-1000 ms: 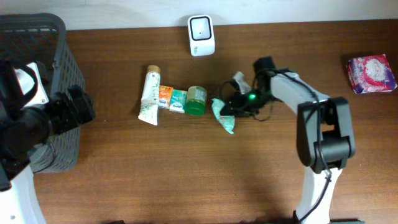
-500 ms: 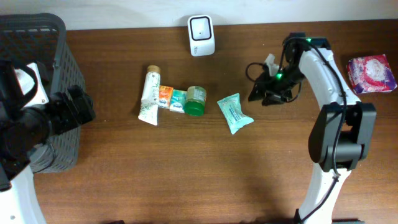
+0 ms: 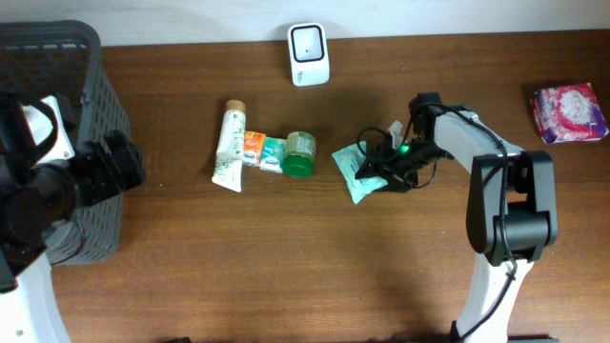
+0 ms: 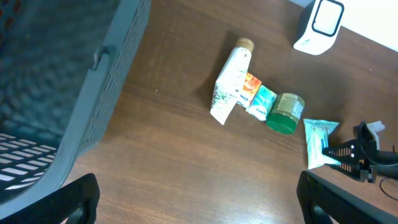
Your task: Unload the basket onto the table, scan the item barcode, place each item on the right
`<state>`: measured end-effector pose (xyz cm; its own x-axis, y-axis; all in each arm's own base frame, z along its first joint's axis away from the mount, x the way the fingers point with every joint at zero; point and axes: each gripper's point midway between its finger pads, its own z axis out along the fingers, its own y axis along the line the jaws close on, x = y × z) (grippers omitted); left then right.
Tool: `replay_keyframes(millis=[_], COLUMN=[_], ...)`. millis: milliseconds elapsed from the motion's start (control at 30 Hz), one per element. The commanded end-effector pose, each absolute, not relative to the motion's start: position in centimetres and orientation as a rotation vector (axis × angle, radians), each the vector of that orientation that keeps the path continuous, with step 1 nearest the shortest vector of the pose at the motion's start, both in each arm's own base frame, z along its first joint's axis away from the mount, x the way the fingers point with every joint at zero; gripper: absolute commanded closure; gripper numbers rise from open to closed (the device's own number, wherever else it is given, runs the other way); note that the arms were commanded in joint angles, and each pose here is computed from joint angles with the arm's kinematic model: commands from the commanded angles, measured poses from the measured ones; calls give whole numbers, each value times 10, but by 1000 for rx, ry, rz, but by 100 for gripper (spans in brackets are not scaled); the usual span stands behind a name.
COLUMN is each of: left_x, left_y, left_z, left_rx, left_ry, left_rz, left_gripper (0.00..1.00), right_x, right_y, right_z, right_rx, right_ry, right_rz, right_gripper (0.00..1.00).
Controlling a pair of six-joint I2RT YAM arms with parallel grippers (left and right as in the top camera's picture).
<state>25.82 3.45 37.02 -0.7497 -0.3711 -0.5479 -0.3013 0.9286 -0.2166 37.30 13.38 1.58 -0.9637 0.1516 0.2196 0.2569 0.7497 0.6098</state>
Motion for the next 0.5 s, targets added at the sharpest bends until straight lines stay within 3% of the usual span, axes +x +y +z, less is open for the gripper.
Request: replay_keyframes(millis=[0,133,200,367,467], left_x=[257,257,257,257,257], left_y=[36,36,36,36,36], left_z=[370,370,370,370,370], left_rx=[-496,-496,-496,-496,-496], left_ry=[2471,2471,2471,2471,2471], left_rz=[-154,-154,-154,-154,-154], left_gripper=[1,1,1,1,1], right_x=[384,404,408,410,394], right_y=[132,127,130,140,122], right_z=[7,13,20,39,37], right_rx=[-375,-401,-379,-108,77], right_ry=[-2837,-2875,-2862,-2890,-2940], right_rz=[-986,-1075,-1151,-1283,-1055], right_gripper=[60,76,94,96,96])
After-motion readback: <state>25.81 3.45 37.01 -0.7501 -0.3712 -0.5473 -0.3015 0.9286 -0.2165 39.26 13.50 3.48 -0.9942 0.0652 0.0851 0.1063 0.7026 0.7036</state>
